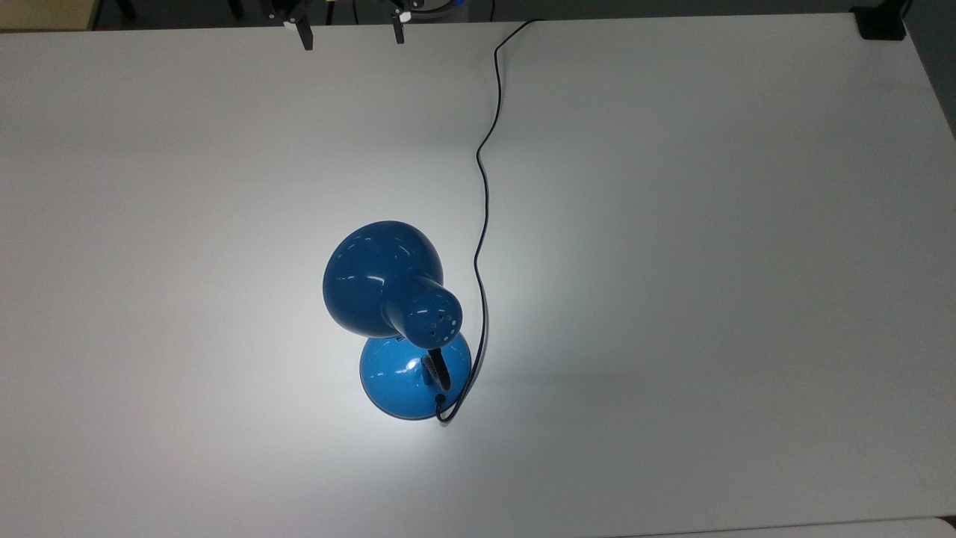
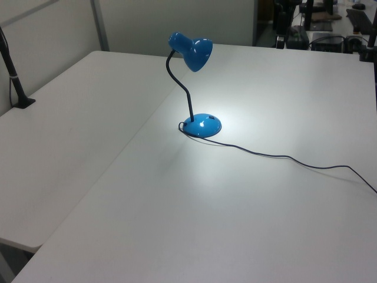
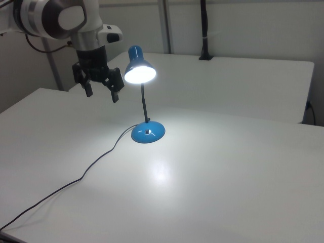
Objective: Turn off the lamp
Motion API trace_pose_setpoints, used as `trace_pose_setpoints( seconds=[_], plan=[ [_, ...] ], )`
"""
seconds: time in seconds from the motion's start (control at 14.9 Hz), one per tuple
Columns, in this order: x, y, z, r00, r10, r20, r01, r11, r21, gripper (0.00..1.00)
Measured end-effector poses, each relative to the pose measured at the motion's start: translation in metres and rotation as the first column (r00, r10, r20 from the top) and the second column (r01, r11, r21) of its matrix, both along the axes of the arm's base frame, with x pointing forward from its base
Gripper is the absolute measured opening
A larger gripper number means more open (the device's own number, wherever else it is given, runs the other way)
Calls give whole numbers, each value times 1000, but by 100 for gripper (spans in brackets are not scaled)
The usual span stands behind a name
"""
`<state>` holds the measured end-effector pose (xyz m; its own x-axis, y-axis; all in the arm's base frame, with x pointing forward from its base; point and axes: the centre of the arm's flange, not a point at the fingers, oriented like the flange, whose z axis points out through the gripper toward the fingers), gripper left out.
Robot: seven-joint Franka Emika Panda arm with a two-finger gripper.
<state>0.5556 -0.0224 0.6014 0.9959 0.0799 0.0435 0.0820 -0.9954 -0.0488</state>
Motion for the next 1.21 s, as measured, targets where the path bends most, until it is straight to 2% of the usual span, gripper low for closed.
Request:
trace_pose_setpoints(
  seconds=[0.54,0.81,0.88,0.94,1.08,1.21],
  plan=[
    [0,3,-1,1000,5,-3,-5,1000,0,100],
    [-4,0,-5,999,12,-44,-12,1000,1,100],
    [-5,-3,-5,998,43,-43,-43,999,-1,100],
    [-5,-8,-7,992,117,-42,-117,993,-4,100],
    [-5,-20,-16,965,257,-53,-257,966,-5,100],
    [13,-26,-34,956,294,-18,-295,955,-25,100]
  ],
)
